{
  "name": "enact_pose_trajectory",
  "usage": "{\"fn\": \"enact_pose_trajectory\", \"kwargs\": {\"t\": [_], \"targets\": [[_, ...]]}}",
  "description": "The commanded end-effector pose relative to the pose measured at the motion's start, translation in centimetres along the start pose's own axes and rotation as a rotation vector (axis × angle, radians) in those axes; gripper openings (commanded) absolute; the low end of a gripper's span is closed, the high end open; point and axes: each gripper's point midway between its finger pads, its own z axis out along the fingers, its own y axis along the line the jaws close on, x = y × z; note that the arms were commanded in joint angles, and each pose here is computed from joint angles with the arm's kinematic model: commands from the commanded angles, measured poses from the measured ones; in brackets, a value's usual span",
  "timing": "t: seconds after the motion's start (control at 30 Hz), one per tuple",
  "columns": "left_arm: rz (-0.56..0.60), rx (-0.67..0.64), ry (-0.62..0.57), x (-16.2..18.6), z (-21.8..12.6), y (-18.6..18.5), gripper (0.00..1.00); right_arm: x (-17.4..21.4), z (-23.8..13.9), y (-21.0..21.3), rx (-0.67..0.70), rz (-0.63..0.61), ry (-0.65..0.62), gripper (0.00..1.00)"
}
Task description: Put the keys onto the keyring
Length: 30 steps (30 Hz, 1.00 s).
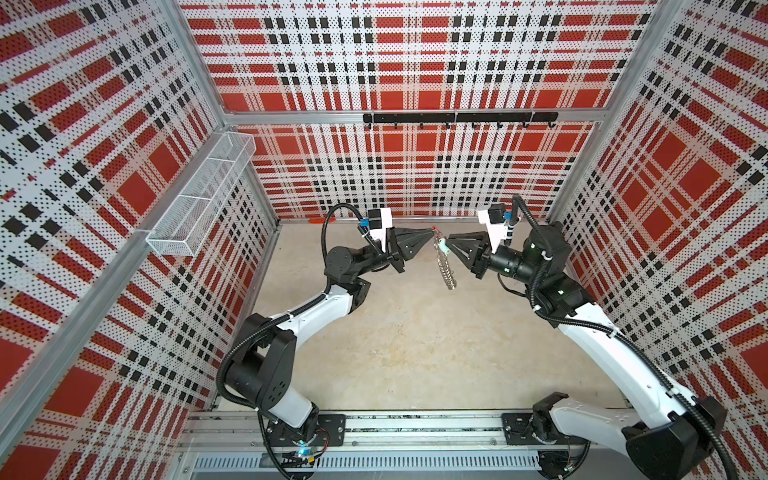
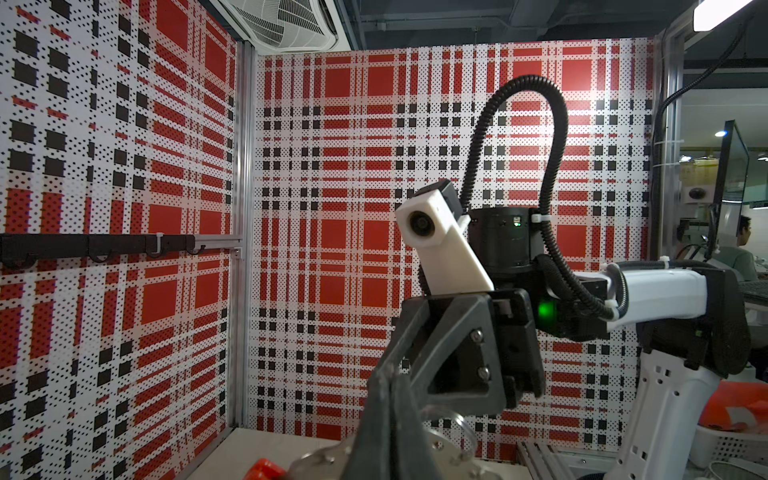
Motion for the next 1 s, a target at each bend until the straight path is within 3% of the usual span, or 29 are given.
{"fn": "enact_pose_trajectory", "kwargs": {"t": [0.0,0.3,0.53,0.97], "targets": [[0.022,0.029,-0.024,-0.6,-0.1,-0.9,0.0,-1.7,-0.4,0.8,-0.022,-0.039,-0.039,0.24],[0.019,0.044,-0.024,-0.7,0.0,-1.5,0.0,-3.0,0.7,2.5,-0.165,-0.002,-0.09,0.25],[0.018,0.049,-0.023,-0.7,0.1,-1.6,0.0,-2.5,1.5,2.9,-0.202,0.009,-0.081,0.25],[0.011,0.057,-0.019,-0.3,0.4,-1.5,0.0,-2.4,1.7,3.2,-0.219,0.009,-0.075,0.12]]}}
